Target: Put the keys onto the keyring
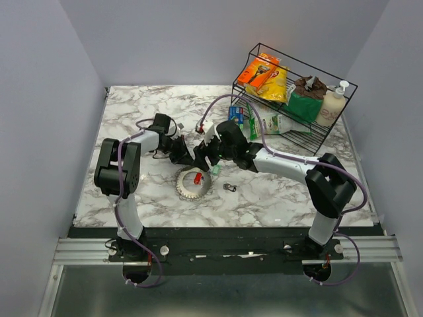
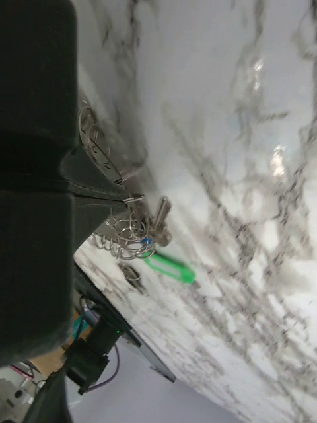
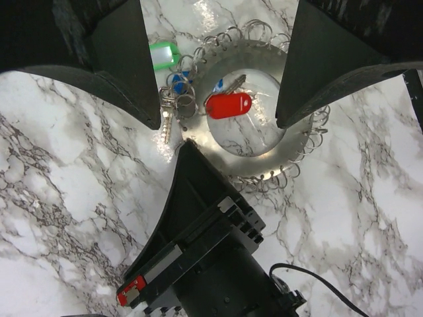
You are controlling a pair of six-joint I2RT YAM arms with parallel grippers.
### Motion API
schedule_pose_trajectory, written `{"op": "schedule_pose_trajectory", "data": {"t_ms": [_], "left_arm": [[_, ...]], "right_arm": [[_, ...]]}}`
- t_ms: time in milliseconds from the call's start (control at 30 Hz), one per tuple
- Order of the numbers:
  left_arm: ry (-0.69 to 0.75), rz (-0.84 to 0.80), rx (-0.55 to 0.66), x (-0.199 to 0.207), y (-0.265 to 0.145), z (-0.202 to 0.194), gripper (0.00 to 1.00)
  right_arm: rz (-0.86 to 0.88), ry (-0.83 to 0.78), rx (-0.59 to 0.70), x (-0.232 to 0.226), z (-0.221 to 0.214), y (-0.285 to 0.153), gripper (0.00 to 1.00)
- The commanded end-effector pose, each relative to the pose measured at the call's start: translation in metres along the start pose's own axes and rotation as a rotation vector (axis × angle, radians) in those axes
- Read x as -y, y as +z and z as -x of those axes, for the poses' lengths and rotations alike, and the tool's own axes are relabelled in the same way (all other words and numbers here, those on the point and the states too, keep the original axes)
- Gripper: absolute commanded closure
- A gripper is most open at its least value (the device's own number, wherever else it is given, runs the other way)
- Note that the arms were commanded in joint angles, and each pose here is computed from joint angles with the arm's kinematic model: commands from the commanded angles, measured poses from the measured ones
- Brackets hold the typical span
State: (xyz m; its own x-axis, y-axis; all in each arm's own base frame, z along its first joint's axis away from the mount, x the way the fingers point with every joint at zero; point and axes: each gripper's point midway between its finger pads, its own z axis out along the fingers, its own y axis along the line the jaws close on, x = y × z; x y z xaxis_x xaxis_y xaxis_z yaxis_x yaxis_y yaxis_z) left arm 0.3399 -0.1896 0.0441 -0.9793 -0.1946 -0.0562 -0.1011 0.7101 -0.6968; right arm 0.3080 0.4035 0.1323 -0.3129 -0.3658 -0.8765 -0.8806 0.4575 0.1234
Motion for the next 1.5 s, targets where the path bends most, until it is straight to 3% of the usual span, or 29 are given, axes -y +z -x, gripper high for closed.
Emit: {"op": "schedule_pose_trajectory", "data": {"t_ms": [0,333,400,533,633,1133,1333,1467], "left_arm": [[0.024,0.091,0.045,-0.019,0.010,0.025,1.00],[0.023,0.068,0.046,-0.021,0.018,0.028,1.00],[0.033,0.047,0.059,-0.014,0.015,0.031,0.94],[0.044,0.011,0.065,-0.004,0.012,0.034,0.66],[0.049,0.005,0.079,0.000,0.009,0.037,0.59],[0.101,-0.156,0.140,0.053,-0.022,0.046,0.56],[0.084,-0.158,0.225,0.054,-0.045,0.063,0.55],[0.055,-0.085,0.347,0.041,-0.077,0.080,0.55]], "right_arm": [[-0.044,0.083,-0.044,0.009,-0.005,0.005,0.21],[-0.063,0.131,-0.074,0.014,-0.018,0.007,0.21],[-0.062,0.135,-0.077,0.014,-0.020,0.008,0.21],[-0.062,0.140,-0.075,0.014,-0.019,0.009,0.22],[-0.059,0.138,-0.074,0.013,-0.018,0.009,0.22],[-0.082,0.136,-0.032,0.016,0.001,0.002,0.22],[-0.068,0.157,-0.049,0.013,0.000,0.005,0.22],[-0.081,0.191,-0.083,0.016,0.002,0.012,0.25]]}}
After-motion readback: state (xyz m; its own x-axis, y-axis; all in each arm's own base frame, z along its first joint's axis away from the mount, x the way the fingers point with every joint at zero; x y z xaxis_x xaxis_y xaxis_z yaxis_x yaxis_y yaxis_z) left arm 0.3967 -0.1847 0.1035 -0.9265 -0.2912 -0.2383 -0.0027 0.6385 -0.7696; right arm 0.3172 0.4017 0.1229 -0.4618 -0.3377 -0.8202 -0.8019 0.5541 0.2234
